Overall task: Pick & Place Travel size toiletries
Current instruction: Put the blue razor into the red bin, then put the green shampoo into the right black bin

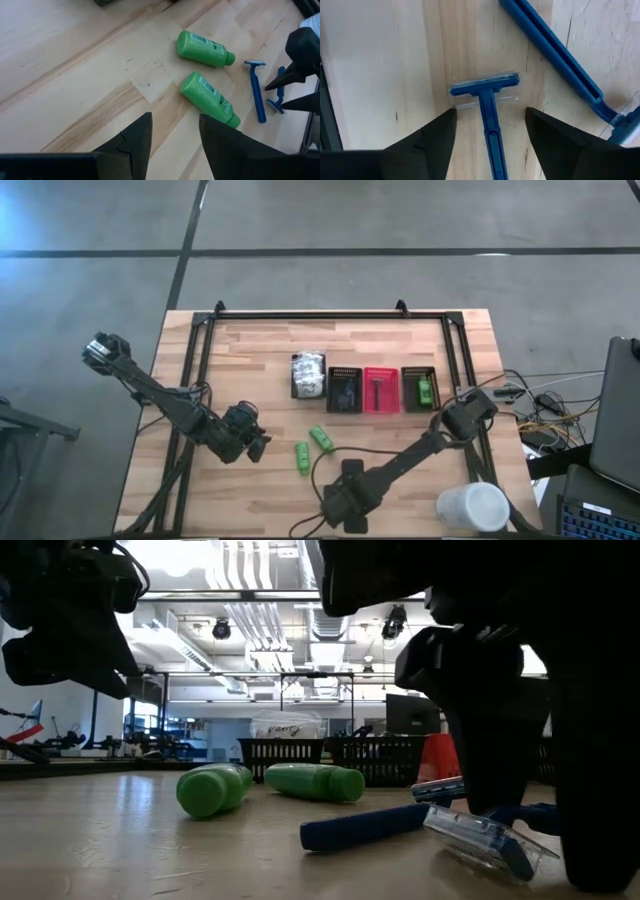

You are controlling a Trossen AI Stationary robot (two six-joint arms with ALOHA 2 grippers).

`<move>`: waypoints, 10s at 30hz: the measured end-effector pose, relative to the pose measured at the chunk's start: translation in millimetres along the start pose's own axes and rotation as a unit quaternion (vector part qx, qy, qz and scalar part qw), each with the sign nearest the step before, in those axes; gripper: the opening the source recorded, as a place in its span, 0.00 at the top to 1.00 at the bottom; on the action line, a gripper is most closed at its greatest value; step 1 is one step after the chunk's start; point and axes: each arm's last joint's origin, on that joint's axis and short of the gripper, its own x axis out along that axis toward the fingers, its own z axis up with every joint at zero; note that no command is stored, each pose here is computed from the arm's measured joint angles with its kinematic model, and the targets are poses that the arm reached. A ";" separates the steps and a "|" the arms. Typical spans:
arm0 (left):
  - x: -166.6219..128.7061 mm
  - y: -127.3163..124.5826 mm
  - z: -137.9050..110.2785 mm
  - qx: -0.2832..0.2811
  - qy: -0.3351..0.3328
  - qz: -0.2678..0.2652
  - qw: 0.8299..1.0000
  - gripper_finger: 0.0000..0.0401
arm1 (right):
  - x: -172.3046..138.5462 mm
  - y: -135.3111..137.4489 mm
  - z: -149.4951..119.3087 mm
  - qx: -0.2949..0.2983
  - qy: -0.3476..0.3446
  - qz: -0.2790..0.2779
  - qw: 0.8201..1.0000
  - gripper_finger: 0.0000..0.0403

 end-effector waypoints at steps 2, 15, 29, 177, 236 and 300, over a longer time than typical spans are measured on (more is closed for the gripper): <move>0.0 0.0 -0.1 0.004 0.002 0.000 1.000 0.58 | 1.1 0.0 1.2 0.001 0.001 -0.001 1.000 0.46; 0.0 -0.3 -0.5 0.035 0.008 -0.003 0.999 0.58 | -11.5 -7.5 -5.0 0.052 0.045 -0.048 0.996 0.94; 0.6 0.9 0.3 0.048 -0.015 0.004 0.999 0.58 | -161.3 -124.5 -40.2 0.502 -0.118 -0.178 0.838 0.92; 2.0 3.6 -2.2 -0.003 0.005 0.003 1.000 0.58 | -69.4 -278.8 -102.7 0.659 -0.088 -0.114 0.738 0.85; 67.1 -73.0 13.3 -0.041 0.153 0.022 0.987 0.58 | -122.0 -95.5 -101.6 0.474 -0.075 -0.093 0.872 0.29; 125.1 -83.2 0.6 -0.175 0.137 0.200 0.954 0.32 | -119.5 -143.5 -110.9 0.348 -0.092 -0.194 0.913 0.40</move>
